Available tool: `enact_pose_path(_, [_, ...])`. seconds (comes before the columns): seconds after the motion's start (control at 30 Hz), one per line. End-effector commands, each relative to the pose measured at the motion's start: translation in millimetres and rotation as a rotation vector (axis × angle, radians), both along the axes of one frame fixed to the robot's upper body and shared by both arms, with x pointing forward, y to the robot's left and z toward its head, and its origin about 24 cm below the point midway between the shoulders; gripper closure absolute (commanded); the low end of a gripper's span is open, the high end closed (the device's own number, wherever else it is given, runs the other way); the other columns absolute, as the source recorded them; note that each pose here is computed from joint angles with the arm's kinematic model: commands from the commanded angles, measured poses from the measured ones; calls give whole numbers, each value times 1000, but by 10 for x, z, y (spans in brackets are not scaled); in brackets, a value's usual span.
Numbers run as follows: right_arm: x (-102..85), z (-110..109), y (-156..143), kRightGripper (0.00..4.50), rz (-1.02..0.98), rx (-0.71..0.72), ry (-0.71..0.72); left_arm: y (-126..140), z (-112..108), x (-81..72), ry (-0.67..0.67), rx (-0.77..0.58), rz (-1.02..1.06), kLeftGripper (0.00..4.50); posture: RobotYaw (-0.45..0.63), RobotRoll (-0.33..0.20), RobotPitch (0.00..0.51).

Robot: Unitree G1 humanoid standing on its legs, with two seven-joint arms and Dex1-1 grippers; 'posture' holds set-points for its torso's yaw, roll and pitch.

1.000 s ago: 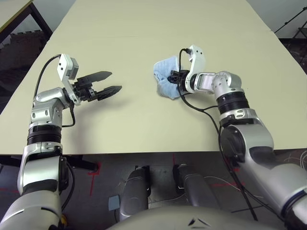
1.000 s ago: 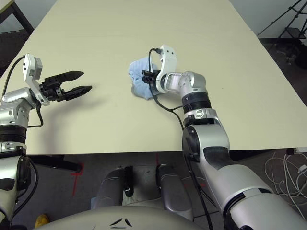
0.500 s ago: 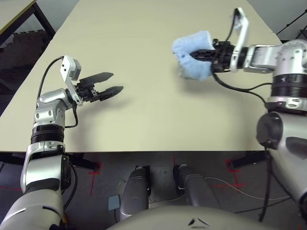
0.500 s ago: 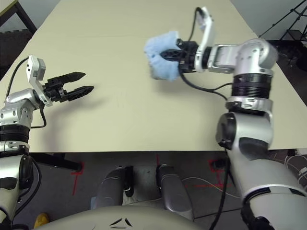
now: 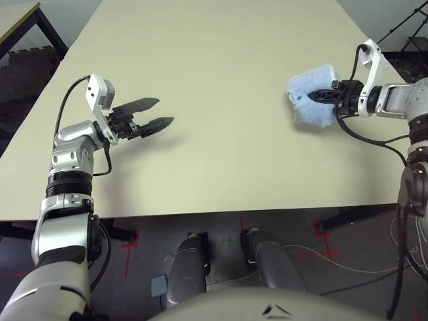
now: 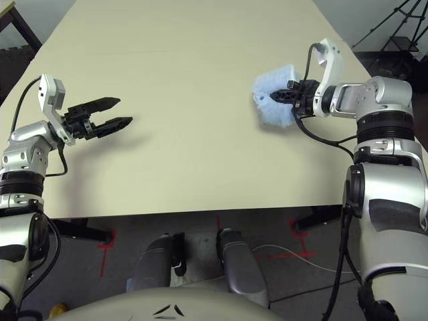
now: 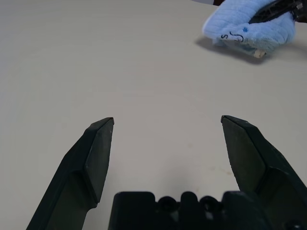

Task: Wipe the water off the table with a rag.

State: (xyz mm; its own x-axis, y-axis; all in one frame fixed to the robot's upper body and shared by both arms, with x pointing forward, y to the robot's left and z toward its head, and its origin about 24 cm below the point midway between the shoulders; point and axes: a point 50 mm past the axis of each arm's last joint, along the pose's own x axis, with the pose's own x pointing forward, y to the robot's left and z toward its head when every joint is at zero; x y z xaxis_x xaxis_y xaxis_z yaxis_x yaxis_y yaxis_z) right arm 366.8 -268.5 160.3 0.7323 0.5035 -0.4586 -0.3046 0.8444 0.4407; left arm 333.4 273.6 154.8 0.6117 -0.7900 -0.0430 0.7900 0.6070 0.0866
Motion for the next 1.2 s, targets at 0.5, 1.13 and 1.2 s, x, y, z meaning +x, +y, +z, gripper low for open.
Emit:
enact_pose_path(0.5, [14,183,-146,1300,157,-220,-175,-1,34,28,2,26,1,0,-208,0,173])
enact_pose_path(1.13, [-290,365,-789,27,-186,-278,-633,284,106,146,-200,-91,588,0,-178,0,195])
enact_pose_path(1.2, [-295,309,-776,27,-271,-241,-691,340,91,139,-220,-116,688,0,-173,0,197])
